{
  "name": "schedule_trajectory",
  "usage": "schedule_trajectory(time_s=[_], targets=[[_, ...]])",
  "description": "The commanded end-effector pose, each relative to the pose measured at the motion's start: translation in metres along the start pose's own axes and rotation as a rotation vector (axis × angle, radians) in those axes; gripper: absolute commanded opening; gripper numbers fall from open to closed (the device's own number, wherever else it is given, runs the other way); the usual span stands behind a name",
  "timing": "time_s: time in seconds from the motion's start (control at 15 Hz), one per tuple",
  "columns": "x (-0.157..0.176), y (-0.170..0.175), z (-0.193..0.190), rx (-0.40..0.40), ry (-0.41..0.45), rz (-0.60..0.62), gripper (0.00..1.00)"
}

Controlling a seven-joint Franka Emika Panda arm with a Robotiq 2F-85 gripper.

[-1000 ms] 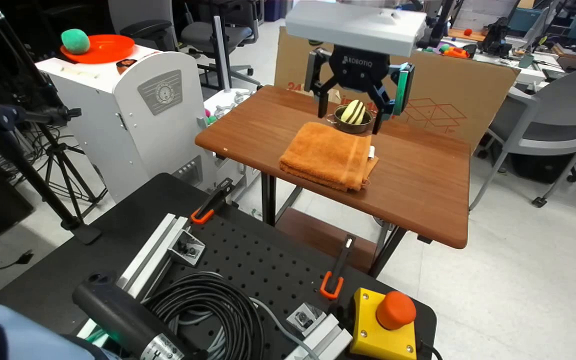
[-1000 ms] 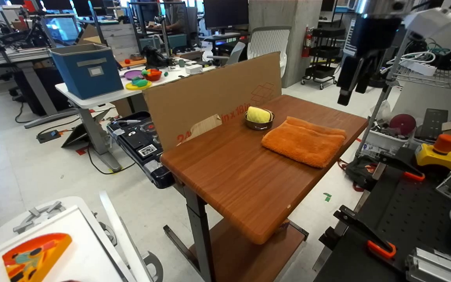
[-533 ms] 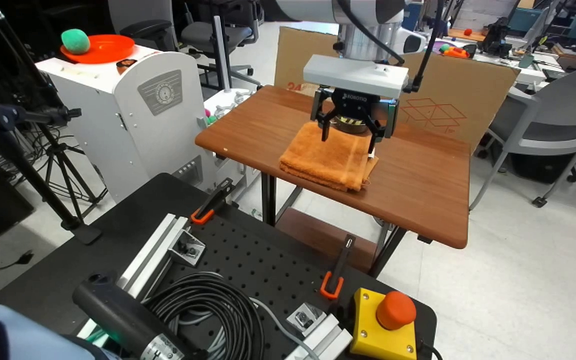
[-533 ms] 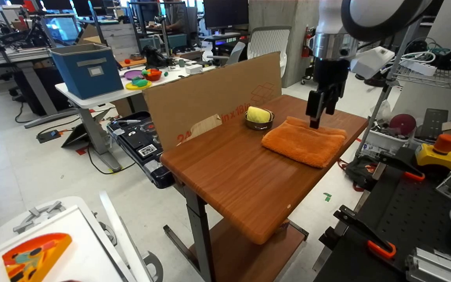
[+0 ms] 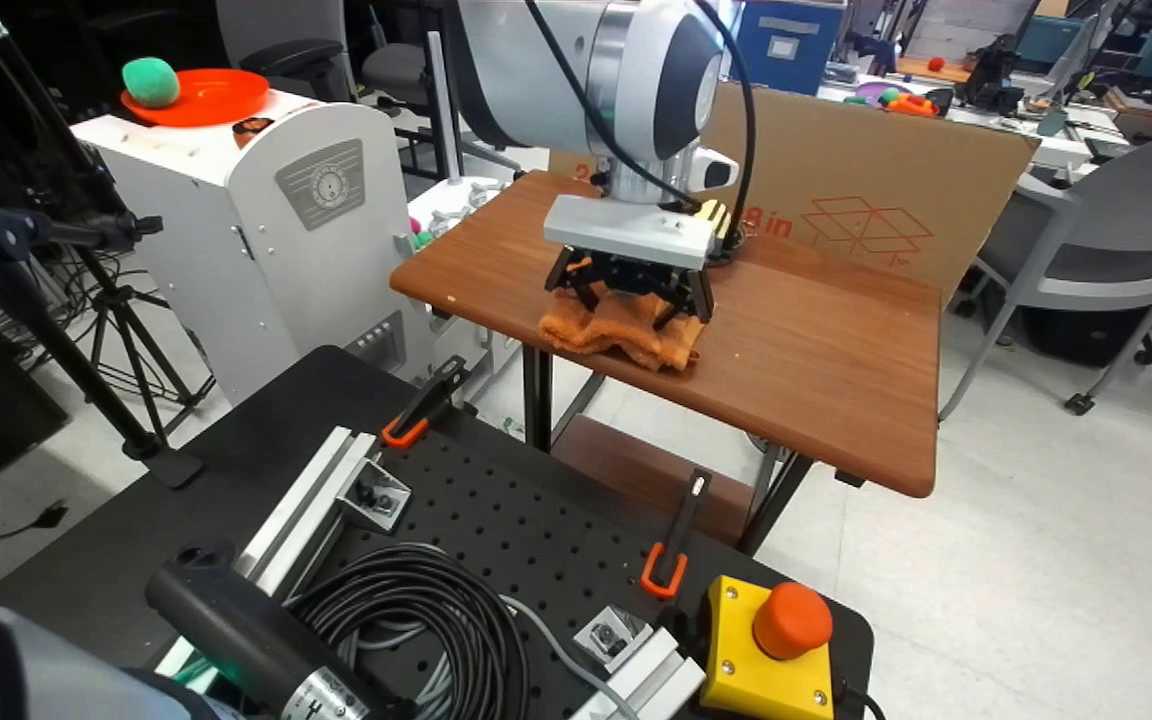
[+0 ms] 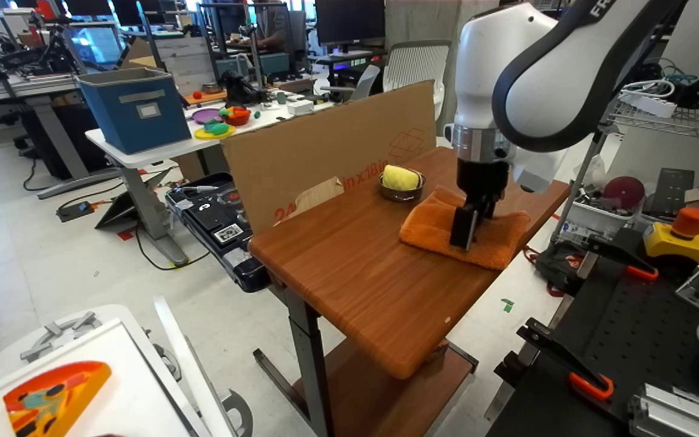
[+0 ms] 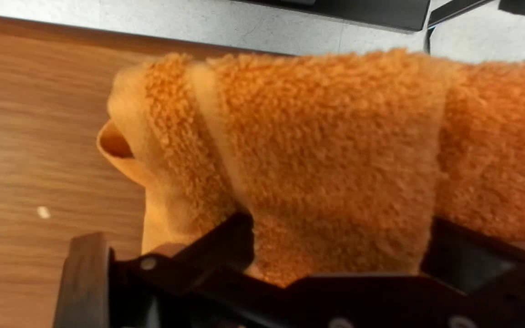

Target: Move the orange cloth

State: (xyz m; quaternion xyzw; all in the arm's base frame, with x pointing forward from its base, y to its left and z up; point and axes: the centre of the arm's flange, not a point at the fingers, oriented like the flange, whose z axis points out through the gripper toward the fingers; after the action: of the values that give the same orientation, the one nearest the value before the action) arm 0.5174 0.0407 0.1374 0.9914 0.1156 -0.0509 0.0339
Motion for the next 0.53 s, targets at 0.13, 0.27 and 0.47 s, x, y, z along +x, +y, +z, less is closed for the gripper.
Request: schedule_trajectory(time_s=[0.13, 0.27, 0.47], targets=[[-0.012, -0.084, 0.009, 0.095, 0.037, -0.161, 1.0], [-0.009, -0.114, 0.003, 0.118, 0.041, -0.187, 1.0], [-0.002, -0.146, -0.001, 0.112, 0.046, -0.199, 1.0]])
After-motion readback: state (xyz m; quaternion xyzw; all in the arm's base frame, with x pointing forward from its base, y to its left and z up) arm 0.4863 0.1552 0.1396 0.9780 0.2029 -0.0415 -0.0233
